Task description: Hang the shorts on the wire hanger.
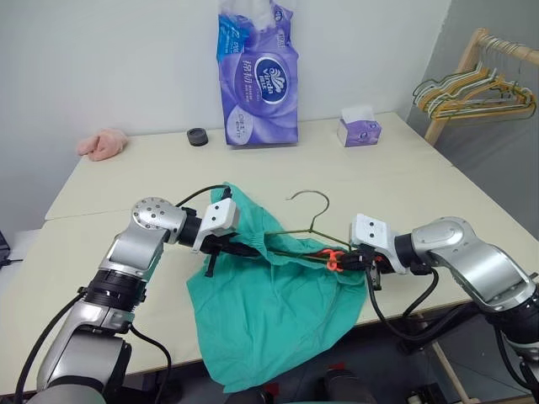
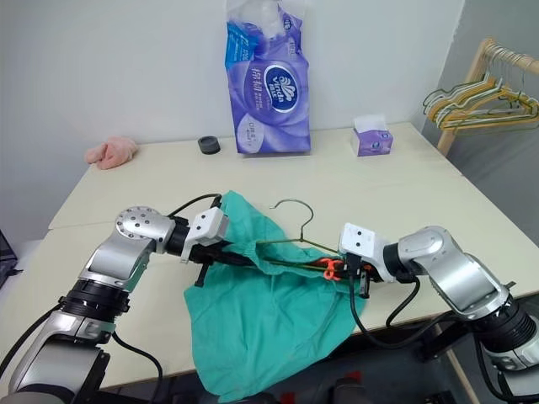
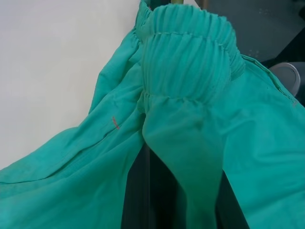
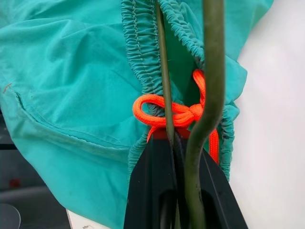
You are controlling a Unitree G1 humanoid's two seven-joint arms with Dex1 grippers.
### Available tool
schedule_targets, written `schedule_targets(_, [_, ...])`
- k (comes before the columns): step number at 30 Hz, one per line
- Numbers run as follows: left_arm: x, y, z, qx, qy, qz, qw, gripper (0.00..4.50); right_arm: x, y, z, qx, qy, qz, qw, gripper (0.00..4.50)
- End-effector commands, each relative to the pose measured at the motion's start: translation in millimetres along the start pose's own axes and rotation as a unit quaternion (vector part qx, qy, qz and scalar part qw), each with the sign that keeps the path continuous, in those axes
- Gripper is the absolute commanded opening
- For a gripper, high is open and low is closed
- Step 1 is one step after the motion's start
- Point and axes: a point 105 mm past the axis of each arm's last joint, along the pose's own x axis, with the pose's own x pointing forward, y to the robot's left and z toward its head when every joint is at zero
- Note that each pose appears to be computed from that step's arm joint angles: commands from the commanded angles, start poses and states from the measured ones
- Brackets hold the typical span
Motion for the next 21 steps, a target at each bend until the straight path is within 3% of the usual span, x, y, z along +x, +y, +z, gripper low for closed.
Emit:
schedule_targets(1, [10,0,7,0.022,-0.002,0.004,1.0,0.0,-5,21,48,-0.103,-0.084,0.042,0.99,0.0])
schedule_targets(2, [10,0,7,0.022,-0.002,0.004,1.0,0.0,-5,20,48,-0.103,-0.084,0.041,0.99,0.0])
schedule_targets(5, [9,3,4,0.023,0.004,0.016,1.0,0.0,-13,10,37,-0.135,-0.056,0.012,0.989,0.79])
schedule_targets(10, [6,10,2,0.026,0.007,0.04,0.999,0.0,-49,-18,10,-0.124,0.002,-0.055,0.991,2.49])
schedule_targets(15, [5,17,3,0.025,-0.001,0.062,0.998,0.0,-80,-36,-13,-0.075,0.015,-0.133,0.988,4.28])
schedule_targets(16, [4,20,3,0.024,-0.004,0.069,0.997,0.0,-84,-36,-20,-0.058,0.012,-0.149,0.987,4.45])
schedule_targets(21, [-1,32,11,0.002,-0.035,0.099,0.994,0.0,-71,-19,-52,0.041,-0.039,-0.197,0.979,4.45])
